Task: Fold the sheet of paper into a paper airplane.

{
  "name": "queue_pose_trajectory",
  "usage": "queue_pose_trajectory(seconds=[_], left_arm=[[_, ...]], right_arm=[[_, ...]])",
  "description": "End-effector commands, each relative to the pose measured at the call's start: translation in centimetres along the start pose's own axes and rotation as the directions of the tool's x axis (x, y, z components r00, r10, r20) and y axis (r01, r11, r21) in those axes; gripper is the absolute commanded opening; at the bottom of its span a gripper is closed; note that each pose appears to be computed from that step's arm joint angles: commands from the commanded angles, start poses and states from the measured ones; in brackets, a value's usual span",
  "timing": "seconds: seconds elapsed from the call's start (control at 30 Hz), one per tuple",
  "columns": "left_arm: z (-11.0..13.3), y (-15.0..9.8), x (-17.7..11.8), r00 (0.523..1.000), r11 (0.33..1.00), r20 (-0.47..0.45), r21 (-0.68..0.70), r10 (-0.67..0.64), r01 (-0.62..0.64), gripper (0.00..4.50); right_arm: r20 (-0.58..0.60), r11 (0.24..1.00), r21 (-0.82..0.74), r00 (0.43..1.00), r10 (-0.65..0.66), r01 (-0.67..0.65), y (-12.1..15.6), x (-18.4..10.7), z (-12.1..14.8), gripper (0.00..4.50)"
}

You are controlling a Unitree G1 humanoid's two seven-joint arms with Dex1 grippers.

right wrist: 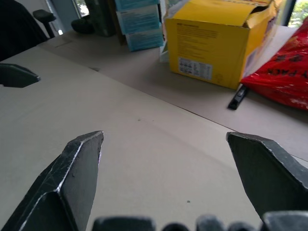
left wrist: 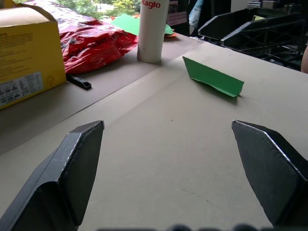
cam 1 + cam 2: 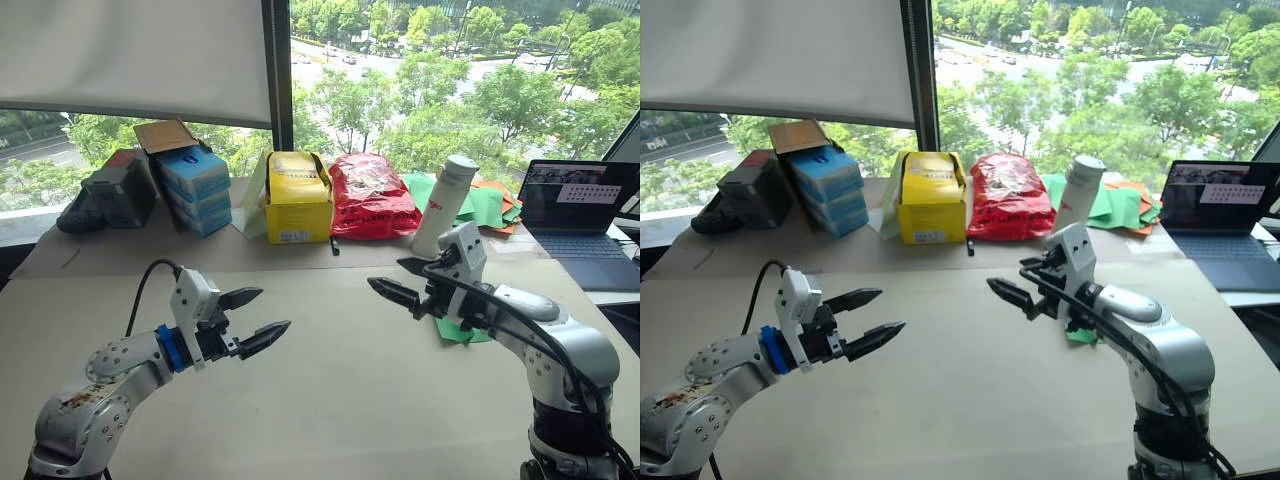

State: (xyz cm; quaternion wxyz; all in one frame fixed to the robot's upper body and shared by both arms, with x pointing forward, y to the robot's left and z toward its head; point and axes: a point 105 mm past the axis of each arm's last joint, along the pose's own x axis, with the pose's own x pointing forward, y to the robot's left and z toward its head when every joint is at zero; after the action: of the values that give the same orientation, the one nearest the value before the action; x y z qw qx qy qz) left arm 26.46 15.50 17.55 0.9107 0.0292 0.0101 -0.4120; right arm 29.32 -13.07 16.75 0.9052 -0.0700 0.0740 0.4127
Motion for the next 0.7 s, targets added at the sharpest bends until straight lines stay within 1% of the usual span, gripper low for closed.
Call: queue_pose_trajectory(seconds=[0.03, 0.07, 0.1, 0.17, 0.23, 0.37, 0.7], left_arm=[[0.5, 1.1, -1.0, 0.995, 0.992, 0.012, 0.079, 0.102, -0.103, 4.50], [0.3, 1.4, -1.1, 0.993, 0.990, 0.011, 0.079, 0.120, -0.120, 4.50], [-0.2, 2.5, -1.8, 0.981, 0.977, 0.015, 0.090, 0.193, -0.193, 4.50], [-1.1, 3.6, -2.7, 0.961, 0.957, 0.028, 0.092, 0.273, -0.275, 4.50], [-1.6, 4.0, -3.0, 0.949, 0.947, 0.047, 0.067, 0.312, -0.315, 4.50], [-2.6, 4.0, -2.8, 0.948, 0.946, 0.044, 0.057, 0.316, -0.319, 4.50], [-2.9, 4.2, -2.3, 0.948, 0.947, 0.059, 0.058, 0.313, -0.317, 4.50]], right_arm=[[0.008, 0.992, -0.128, 1.000, -0.002, 0.003, -0.1, -1.4, -1.3, 4.47], [0.017, 0.992, -0.124, 1.000, -0.007, 0.009, -0.2, -1.6, -1.5, 4.47], [0.009, 0.988, -0.150, 1.000, -0.028, 0.029, -0.3, -1.6, -2.4, 4.47], [0.010, 0.984, -0.170, 0.998, -0.060, 0.060, -0.4, -1.4, -3.4, 4.47], [0.019, 0.985, -0.155, 0.997, -0.068, 0.070, -0.2, -1.1, -4.0, 4.47], [0.021, 0.983, -0.149, 0.994, -0.105, 0.107, -0.8, -0.5, -4.7, 4.47], [0.030, 0.981, -0.148, 0.992, -0.119, 0.122, -1.4, -0.1, -4.6, 4.47]])
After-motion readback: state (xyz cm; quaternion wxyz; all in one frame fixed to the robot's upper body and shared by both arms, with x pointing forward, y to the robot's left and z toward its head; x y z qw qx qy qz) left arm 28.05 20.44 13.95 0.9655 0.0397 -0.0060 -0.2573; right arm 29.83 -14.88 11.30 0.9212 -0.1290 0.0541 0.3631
